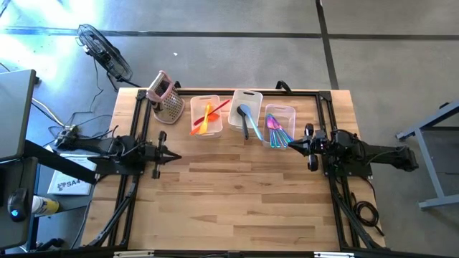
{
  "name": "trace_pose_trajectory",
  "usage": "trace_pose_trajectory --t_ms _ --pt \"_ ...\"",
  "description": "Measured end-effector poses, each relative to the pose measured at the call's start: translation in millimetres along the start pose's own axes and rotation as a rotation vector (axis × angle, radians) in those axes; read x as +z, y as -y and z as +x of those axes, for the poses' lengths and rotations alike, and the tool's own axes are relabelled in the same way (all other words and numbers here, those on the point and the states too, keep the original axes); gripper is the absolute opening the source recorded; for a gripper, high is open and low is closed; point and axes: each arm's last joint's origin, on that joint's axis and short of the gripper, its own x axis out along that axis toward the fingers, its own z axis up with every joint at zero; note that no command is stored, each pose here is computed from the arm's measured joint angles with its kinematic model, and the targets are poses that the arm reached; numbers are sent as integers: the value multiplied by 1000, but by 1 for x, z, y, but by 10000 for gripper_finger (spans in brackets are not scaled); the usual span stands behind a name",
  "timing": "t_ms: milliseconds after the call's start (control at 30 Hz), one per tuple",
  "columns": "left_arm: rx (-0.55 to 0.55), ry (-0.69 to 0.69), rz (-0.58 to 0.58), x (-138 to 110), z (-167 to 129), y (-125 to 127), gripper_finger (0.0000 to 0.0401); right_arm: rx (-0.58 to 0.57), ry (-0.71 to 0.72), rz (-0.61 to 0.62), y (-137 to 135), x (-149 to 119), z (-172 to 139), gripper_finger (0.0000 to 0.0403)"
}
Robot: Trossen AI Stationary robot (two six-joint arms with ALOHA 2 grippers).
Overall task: Pick & Place Kitchen Items
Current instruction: Return to Home Position
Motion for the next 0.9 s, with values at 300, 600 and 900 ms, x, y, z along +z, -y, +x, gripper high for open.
trace_pose_trajectory --t_ms 300,600,900 --pt "15 0 -196 -3 0 -18 0 0 0 0 0 0 0 4" --pt "53 -10 -426 -5 0 -21 0 0 0 0 0 0 0 4" --pt "47 4 -435 -3 0 -21 0 1 1 0 0 0 0 4"
